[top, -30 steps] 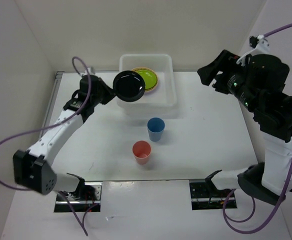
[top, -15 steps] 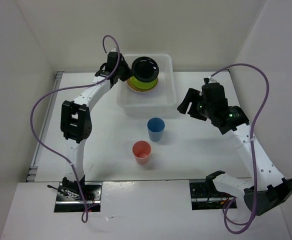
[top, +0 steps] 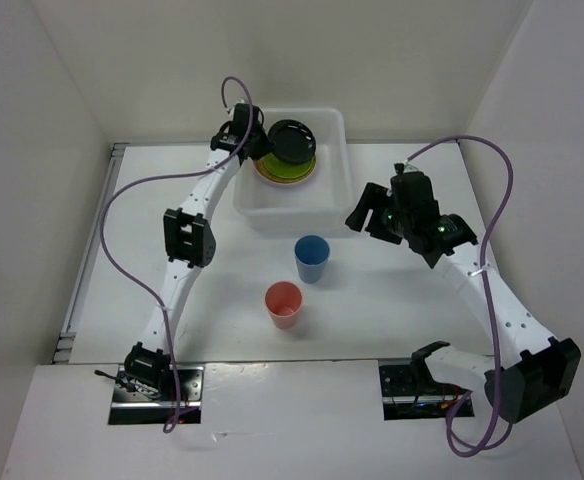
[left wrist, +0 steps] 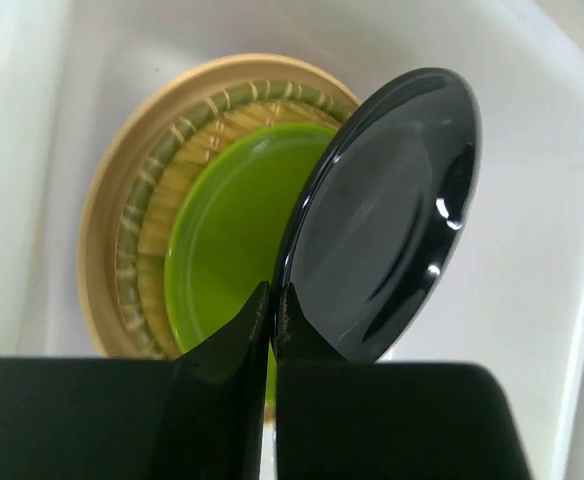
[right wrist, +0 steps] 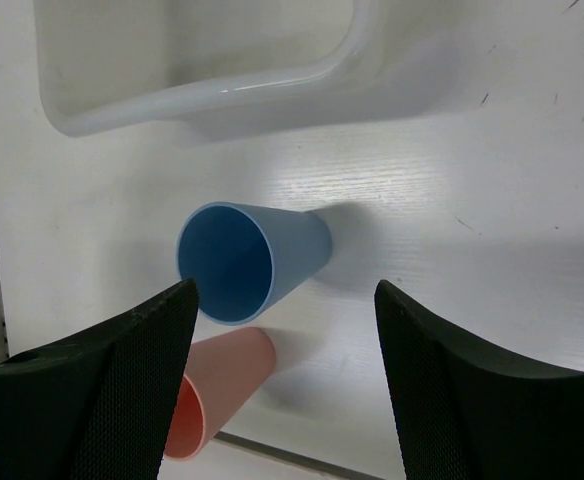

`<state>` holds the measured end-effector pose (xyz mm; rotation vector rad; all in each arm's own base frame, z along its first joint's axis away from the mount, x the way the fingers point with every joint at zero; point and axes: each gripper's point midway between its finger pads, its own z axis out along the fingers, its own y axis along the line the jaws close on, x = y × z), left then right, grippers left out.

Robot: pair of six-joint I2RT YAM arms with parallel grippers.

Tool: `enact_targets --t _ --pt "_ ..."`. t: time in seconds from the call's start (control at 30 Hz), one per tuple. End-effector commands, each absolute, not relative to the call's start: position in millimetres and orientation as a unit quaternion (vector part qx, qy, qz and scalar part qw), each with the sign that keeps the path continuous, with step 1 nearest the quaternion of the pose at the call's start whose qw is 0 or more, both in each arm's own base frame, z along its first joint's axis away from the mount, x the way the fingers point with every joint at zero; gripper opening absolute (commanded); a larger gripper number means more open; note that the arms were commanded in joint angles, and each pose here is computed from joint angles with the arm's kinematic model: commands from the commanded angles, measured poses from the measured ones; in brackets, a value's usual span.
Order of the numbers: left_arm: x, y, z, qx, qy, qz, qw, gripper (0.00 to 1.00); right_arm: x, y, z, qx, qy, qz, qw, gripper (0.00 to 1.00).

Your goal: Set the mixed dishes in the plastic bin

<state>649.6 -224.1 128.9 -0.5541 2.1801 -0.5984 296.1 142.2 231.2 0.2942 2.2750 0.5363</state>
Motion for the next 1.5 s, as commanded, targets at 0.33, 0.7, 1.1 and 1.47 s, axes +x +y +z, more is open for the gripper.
enact_targets --t 0.33,0.7,1.1,1.47 --pt "644.5 -217.2 112.8 -0.225 0.871 -0.206 0.384 0.25 308.2 158.9 199.0 0.102 0.898 0.221 0.367 0.76" --pt "632.9 -213.6 165.3 -0.213 0.863 -0.201 0.411 0.5 308.1 208.0 172.2 0.056 0.913 0.224 0.335 0.76" --pt "555.5 -181.6 406.3 -0.138 0.781 -0.231 0.563 0.65 304.1 228.9 122.1 0.044 0.939 0.144 0.308 0.36" --pt "436.8 -136.0 511.6 -0.065 0.755 -0.18 0.627 0.68 281.0 196.0 187.7 0.066 0.937 0.102 0.327 0.0"
